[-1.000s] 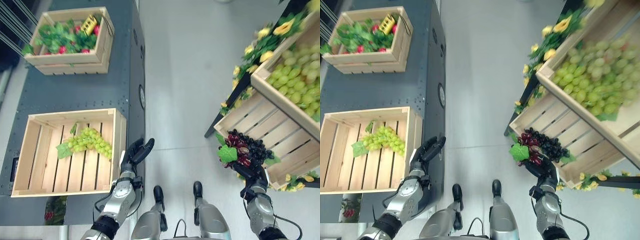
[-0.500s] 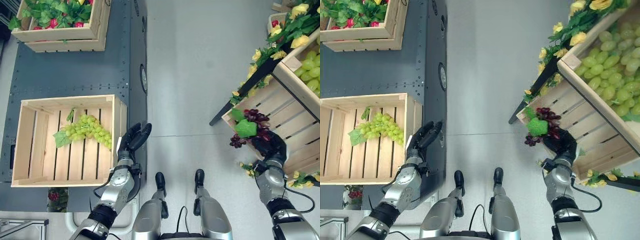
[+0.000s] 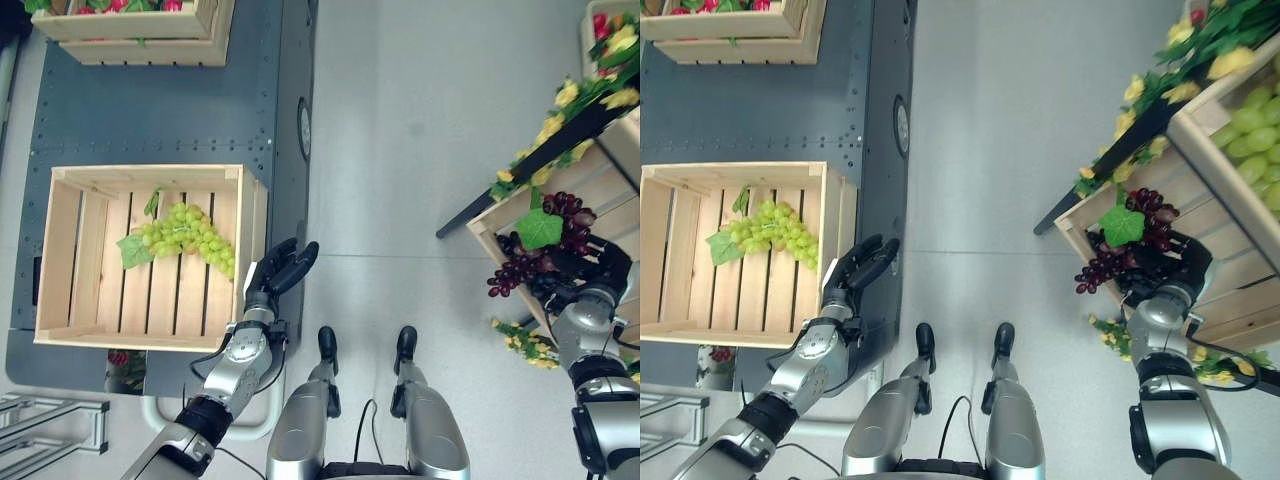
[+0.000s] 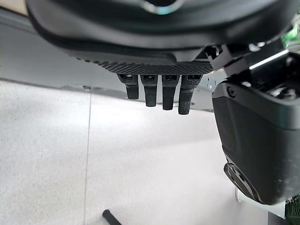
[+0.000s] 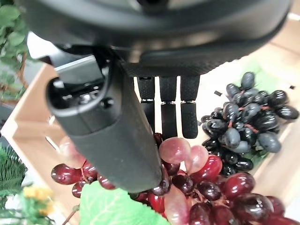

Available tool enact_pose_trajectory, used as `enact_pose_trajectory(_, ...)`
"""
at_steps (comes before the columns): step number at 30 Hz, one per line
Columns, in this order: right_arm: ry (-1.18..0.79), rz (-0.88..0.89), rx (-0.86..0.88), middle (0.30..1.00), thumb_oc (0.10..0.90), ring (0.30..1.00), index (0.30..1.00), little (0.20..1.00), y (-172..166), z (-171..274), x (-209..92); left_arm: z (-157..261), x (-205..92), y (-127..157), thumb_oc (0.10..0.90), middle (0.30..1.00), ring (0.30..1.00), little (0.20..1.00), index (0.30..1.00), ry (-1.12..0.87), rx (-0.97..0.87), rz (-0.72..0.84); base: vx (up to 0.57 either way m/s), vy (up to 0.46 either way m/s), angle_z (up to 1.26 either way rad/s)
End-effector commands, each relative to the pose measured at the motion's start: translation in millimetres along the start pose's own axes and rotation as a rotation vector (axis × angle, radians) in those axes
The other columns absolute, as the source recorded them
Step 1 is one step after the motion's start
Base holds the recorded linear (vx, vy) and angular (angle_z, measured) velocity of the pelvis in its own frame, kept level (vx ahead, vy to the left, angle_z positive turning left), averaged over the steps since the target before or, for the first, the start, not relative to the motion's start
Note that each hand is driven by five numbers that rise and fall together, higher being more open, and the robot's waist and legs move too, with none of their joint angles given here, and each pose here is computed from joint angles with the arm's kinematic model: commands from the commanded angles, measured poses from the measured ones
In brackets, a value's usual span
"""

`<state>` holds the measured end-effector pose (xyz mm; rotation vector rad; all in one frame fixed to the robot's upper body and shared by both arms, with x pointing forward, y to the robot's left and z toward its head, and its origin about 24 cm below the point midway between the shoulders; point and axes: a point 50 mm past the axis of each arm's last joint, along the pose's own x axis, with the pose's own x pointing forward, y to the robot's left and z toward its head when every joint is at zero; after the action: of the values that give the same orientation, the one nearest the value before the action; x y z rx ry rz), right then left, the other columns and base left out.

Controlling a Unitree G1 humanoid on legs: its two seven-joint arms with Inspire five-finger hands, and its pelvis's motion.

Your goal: Pick up the fruits from the basket on one side to the basket on the other side

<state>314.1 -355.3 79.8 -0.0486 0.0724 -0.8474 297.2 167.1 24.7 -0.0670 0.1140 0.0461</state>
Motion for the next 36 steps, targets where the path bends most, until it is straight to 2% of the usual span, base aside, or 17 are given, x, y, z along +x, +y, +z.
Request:
enact_pose_trajectory(1,-0.290,-0.178,-0.043,0.300,0.400,0.300,0.300,0.300,-47,77,21,37,-2,-14,0.800,0.900,0.900,0.900,0.900,-0.197,-0.075,-0.052,-0.07,0.064,-0.08)
enact_pose_trajectory(9,-0.278,-0.274,-0.068,0.300,0.400,0.300,0.300,0.300,-71,81,25,29,-5,-15,0.800,0.900,0.900,0.900,0.900,-0.163,-0.073,-0.049,-0.03,0.049,0.06)
enact_pose_trajectory(18,-0.211,-0.454,-0.260,0.300,0.400,0.300,0.300,0.300,-119,83,29,24,-12,-6,0.800,0.900,0.900,0.900,0.900,-0.147,-0.057,-0.031,0.00,0.021,-0.05)
enact_pose_trajectory(21,-0.214,-0.496,-0.269,0.300,0.400,0.300,0.300,0.300,-131,86,29,22,-13,-6,0.800,0.900,0.900,0.900,0.900,-0.139,-0.049,-0.036,0.03,-0.011,0.02)
enact_pose_trajectory(25,-0.260,-0.507,-0.342,0.300,0.400,0.300,0.300,0.300,-131,95,28,20,-13,-5,0.800,0.900,0.900,0.900,0.900,-0.132,-0.046,-0.035,0.01,0.008,-0.01)
enact_pose_trajectory(30,-0.323,-0.484,-0.545,0.300,0.400,0.300,0.300,0.300,-125,107,26,20,-15,-5,0.800,0.900,0.900,0.900,0.900,-0.132,-0.044,-0.041,0.01,0.007,-0.04)
enact_pose_trajectory(36,-0.371,-0.388,-0.589,0.300,0.400,0.300,0.300,0.300,-104,115,25,25,-15,-9,0.800,0.900,0.900,0.900,0.900,-0.149,-0.013,-0.074,0.01,-0.010,-0.02)
